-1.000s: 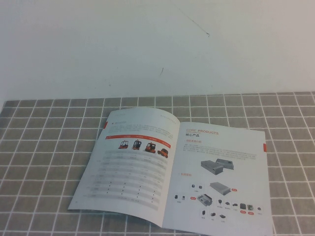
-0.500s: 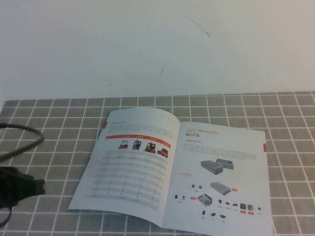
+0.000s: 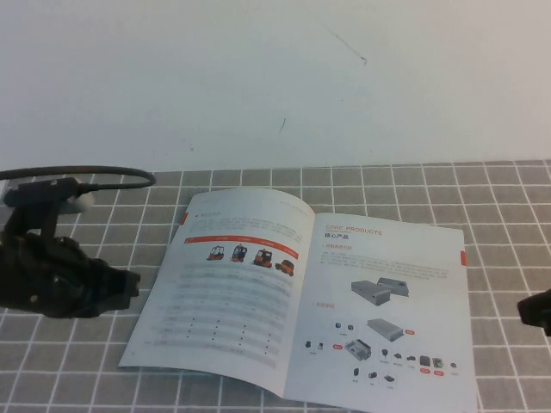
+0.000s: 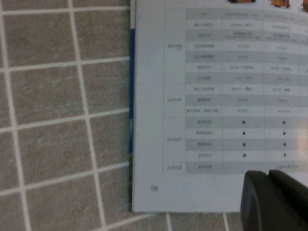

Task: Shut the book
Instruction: 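Close the open booklet and leave it lying on the table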

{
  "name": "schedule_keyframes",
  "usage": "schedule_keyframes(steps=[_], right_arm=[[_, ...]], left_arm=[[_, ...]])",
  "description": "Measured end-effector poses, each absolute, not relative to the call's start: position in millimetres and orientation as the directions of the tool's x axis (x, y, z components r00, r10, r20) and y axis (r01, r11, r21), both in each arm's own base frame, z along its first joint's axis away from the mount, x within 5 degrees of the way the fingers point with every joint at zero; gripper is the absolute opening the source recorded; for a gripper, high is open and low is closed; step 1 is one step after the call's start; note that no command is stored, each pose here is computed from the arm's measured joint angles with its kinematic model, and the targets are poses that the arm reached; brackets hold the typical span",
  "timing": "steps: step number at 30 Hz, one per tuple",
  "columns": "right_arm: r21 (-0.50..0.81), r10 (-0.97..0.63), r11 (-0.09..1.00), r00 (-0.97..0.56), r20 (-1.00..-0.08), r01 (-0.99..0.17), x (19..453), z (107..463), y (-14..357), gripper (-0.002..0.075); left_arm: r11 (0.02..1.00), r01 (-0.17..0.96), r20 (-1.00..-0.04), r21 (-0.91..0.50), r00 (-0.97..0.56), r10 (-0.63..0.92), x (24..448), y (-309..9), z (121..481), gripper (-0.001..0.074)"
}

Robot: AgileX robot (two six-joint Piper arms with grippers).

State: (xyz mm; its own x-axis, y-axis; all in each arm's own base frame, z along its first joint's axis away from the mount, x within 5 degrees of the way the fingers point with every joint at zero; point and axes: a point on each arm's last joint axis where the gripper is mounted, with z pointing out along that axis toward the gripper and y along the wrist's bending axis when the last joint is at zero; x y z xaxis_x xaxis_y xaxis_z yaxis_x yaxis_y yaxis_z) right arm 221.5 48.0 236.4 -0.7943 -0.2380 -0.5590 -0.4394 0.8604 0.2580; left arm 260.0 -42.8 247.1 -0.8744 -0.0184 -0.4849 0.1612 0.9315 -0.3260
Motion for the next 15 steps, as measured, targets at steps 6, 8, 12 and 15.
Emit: schedule_keyframes(steps=[6, 8, 12, 15], right_arm=[[0.265, -0.318, 0.827, -0.801, -0.507, -0.496, 250.2, 200.6, 84.3, -0.0002], [0.247, -0.348, 0.822, -0.797, -0.494, -0.512, 258.0, 187.0, 96.0, -0.0002], [0.222, -0.376, 0.830, -0.808, -0.453, -0.511, 268.6, 158.0, 106.9, -0.0002], [0.219, -0.385, 0.838, -0.825, -0.413, -0.500, 274.1, 139.9, 108.7, -0.0002]], left_arm=[[0.923, 0.171, -0.480, -0.344, -0.877, -0.017, 290.0, -46.0, 222.2, -0.0004], [0.925, 0.167, -0.469, -0.342, -0.883, -0.014, 298.6, -46.2, 214.6, -0.0004], [0.925, 0.167, -0.454, -0.340, -0.891, -0.006, 313.3, -46.7, 205.7, -0.0004], [0.925, 0.183, -0.455, -0.334, -0.891, 0.012, 323.6, -47.3, 202.3, -0.0004]])
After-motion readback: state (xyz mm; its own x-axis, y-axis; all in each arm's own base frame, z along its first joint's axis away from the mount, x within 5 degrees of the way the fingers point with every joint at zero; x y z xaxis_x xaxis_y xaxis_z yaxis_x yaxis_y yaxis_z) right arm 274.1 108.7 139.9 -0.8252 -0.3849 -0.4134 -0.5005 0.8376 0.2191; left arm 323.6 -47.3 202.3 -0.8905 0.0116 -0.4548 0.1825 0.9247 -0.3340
